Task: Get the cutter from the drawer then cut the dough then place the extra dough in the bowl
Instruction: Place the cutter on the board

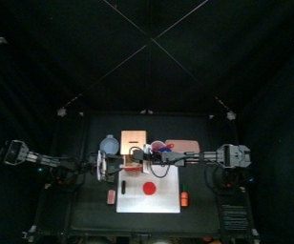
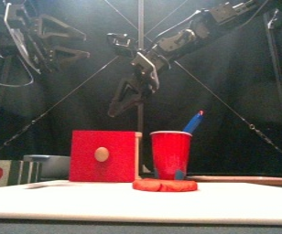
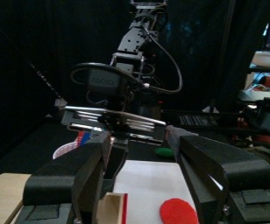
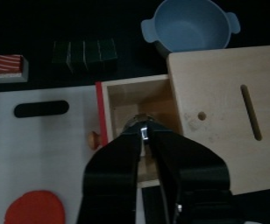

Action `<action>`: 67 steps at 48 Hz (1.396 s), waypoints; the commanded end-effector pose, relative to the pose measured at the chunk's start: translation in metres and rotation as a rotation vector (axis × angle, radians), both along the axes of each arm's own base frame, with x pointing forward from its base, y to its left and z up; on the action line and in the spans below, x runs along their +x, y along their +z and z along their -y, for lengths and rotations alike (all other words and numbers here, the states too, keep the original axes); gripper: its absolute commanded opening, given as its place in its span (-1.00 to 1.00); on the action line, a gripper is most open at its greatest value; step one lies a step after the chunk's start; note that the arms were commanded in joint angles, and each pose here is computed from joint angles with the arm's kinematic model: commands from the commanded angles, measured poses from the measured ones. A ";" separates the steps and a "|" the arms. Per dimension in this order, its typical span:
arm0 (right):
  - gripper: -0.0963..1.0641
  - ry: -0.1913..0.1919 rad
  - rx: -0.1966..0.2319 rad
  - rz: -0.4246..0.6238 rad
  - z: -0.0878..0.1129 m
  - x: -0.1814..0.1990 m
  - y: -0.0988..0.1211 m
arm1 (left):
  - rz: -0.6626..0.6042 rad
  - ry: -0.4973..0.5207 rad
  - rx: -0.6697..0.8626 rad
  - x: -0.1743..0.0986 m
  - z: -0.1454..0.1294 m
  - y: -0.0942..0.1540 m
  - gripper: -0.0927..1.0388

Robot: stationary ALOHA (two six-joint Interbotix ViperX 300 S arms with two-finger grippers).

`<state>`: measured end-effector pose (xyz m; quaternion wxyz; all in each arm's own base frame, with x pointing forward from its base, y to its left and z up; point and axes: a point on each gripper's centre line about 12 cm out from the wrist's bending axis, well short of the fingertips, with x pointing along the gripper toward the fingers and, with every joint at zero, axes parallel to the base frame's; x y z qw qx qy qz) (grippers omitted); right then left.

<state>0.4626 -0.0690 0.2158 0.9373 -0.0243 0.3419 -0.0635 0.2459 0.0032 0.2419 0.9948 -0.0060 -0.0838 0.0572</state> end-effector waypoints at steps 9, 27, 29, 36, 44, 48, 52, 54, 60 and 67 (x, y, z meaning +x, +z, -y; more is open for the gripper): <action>0.49 -0.012 0.012 0.025 0.002 0.004 0.007 | 0.052 0.045 0.014 -0.013 -0.011 0.006 0.74; 0.50 -0.019 0.011 -0.011 0.009 0.010 -0.011 | 0.076 0.049 0.013 -0.024 -0.012 0.008 0.74; 0.50 -0.017 0.007 -0.013 0.009 0.011 -0.012 | 0.075 0.049 0.013 -0.024 -0.012 0.008 0.74; 0.50 -0.024 0.007 -0.021 0.013 0.013 -0.016 | 0.073 0.050 0.013 -0.024 -0.012 0.007 0.74; 0.50 -0.036 0.007 -0.026 0.020 0.014 -0.020 | 0.073 0.051 0.009 -0.024 -0.012 0.007 0.74; 0.50 -0.038 0.006 -0.030 0.021 0.015 -0.022 | 0.071 0.050 0.008 -0.025 -0.012 0.006 0.74; 0.50 -0.039 0.009 -0.039 0.022 0.016 -0.027 | 0.067 0.054 0.003 -0.025 -0.013 0.005 0.74; 0.50 -0.040 0.014 -0.045 0.021 0.016 -0.029 | 0.067 0.057 0.000 -0.025 -0.013 0.005 0.74; 0.50 -0.035 0.015 -0.055 0.019 0.017 -0.034 | 0.062 0.070 -0.008 -0.026 -0.016 0.003 0.74; 0.49 -0.043 0.021 -0.065 0.021 0.017 -0.039 | 0.062 0.080 -0.015 -0.026 -0.017 0.003 0.74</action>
